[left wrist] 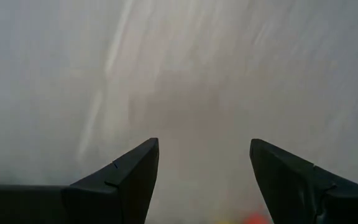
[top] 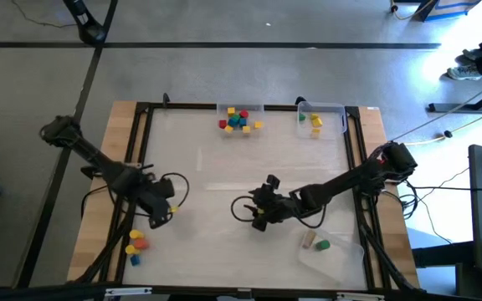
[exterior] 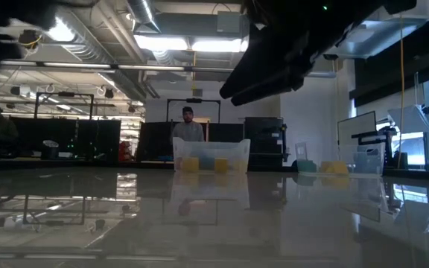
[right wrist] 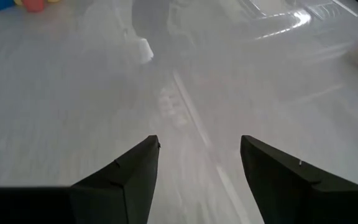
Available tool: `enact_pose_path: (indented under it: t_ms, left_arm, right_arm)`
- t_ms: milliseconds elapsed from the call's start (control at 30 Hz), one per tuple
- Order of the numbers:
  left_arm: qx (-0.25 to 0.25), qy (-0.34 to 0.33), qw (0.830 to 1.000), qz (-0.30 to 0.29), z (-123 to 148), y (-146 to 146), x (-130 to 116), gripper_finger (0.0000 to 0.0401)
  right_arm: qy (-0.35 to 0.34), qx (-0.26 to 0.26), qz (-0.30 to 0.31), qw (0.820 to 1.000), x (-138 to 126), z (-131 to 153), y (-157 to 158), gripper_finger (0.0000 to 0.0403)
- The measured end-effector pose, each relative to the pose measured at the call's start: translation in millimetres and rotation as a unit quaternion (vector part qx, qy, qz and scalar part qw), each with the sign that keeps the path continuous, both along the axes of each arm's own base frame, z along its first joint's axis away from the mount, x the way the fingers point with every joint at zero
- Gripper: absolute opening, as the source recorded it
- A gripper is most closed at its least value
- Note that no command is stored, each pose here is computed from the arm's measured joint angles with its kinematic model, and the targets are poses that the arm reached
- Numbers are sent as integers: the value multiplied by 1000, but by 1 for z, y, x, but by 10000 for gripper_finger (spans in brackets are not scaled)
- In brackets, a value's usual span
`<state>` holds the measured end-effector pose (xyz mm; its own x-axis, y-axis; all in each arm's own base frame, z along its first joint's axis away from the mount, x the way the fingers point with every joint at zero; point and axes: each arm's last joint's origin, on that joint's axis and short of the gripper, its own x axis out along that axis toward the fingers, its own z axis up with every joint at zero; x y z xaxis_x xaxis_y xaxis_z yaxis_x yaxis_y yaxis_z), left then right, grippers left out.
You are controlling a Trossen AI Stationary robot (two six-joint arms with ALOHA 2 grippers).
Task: Sort blocks by size
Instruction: Put the cylinder blue block into the bottom right transparent bin
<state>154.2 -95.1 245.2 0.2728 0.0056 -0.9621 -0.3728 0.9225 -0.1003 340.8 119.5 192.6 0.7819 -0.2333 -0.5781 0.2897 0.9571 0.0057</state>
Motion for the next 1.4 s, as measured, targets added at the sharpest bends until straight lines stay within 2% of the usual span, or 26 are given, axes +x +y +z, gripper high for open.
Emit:
enact_pose_path:
  t_ms: [100,233,433,500,567,700,833,900,1167,1333,1400]
  left_arm:
    - [-30,47,997,50,-1,-6,-11,241]
    - [-45,68,993,80,-2,-15,-21,241]
    - [-66,88,990,83,-3,-29,-33,241]
    - [-60,97,991,73,-4,-33,-37,241]
    - [-31,109,991,73,-7,-32,-39,241]
    - [54,120,987,94,-11,-21,-38,241]
    - [99,171,971,134,-13,-6,-35,241]
    - [114,186,968,127,-14,2,-31,241]
    - [108,219,967,75,-15,31,-14,241]
    - [98,270,956,55,-33,54,-14,241]
    - [83,262,960,47,-34,59,-9,237]
  right_arm:
    - [-3,-1,2,1000,0,0,0,227]
    - [-2,-1,2,1000,0,0,0,227]
    - [-1,-4,4,1000,0,0,0,227]
    - [-2,-8,3,1000,0,0,0,227]
    - [-4,-12,-3,1000,0,0,0,227]
    - [-6,-17,-10,1000,0,0,-2,227]
    - [-20,-12,-16,1000,3,2,-5,227]
    - [-24,-8,-14,1000,4,3,-5,227]
    - [-24,-7,-13,1000,4,3,-4,227]
    - [-24,-8,-13,1000,4,3,-4,227]
    - [-23,-8,-13,1000,4,3,-4,227]
